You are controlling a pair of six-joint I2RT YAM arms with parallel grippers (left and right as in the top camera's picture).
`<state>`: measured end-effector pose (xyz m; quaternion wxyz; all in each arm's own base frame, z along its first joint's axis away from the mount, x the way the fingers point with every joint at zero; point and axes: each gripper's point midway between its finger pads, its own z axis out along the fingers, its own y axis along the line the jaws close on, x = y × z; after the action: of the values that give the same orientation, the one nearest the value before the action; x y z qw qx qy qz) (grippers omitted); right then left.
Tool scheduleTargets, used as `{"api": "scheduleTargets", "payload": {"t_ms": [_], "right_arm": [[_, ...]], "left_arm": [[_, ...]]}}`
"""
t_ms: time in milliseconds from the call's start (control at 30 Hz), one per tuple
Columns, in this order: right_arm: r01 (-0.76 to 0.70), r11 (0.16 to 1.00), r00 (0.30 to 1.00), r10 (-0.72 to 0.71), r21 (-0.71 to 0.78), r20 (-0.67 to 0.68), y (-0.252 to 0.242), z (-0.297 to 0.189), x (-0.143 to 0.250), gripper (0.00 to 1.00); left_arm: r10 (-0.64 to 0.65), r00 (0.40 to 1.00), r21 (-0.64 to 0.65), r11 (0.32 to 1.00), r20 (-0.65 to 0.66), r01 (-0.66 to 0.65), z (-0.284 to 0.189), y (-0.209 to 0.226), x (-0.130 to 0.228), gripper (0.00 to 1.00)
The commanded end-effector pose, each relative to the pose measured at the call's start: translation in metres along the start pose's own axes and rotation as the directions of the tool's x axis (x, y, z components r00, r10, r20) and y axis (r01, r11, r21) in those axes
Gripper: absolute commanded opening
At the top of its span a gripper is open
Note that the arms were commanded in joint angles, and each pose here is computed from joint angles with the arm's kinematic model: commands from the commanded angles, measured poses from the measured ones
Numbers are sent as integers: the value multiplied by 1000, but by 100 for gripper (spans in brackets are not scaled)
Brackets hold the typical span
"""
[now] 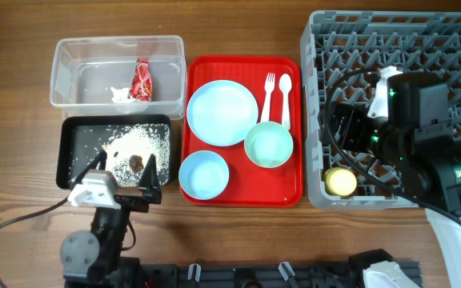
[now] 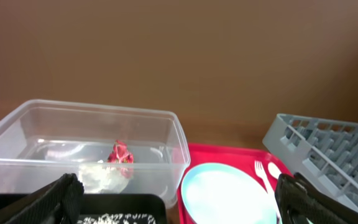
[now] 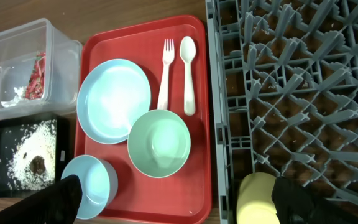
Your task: Sort waste into correct bins and load items into the dishwasher rack
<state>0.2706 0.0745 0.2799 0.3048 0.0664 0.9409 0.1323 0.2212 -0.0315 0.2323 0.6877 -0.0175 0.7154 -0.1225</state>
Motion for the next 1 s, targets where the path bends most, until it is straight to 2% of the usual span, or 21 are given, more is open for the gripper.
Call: {"api": "scheduleTargets", "payload": {"t_ms": [0,133,367,700,800,867,933,967], "right_arm": [[-6,1000,1000,6,-4,1,1,0,-1,100],[-6,1000,1000,6,-4,1,1,0,-1,100],[-6,1000,1000,6,-4,1,1,0,-1,100],[-6,1000,1000,6,-4,1,1,0,-1,100],[-74,995,996,78,-66,53,13,-1,-16,100],[-23,987,1000,26,-161,17,30,-2,-11,100],[185,915,979,-204,-359,-15,69,-7,9,98],[222,891,964,-262,-396,-48,82,-5,23,98]], "left_arm": [[18,1000,2,1000,-8,-18,11,6,27,100],[19,1000,4,1000,4,-19,23,12,55,100],[17,999,1,1000,-48,-17,25,15,73,100],[16,999,1,1000,-50,-16,25,15,73,100],[16,999,1,1000,-50,-16,25,15,73,100],[16,999,1,1000,-50,-16,25,15,73,100],[16,999,1,1000,-50,-16,25,15,73,100],[16,999,1,1000,-50,-16,25,15,73,100]]}}
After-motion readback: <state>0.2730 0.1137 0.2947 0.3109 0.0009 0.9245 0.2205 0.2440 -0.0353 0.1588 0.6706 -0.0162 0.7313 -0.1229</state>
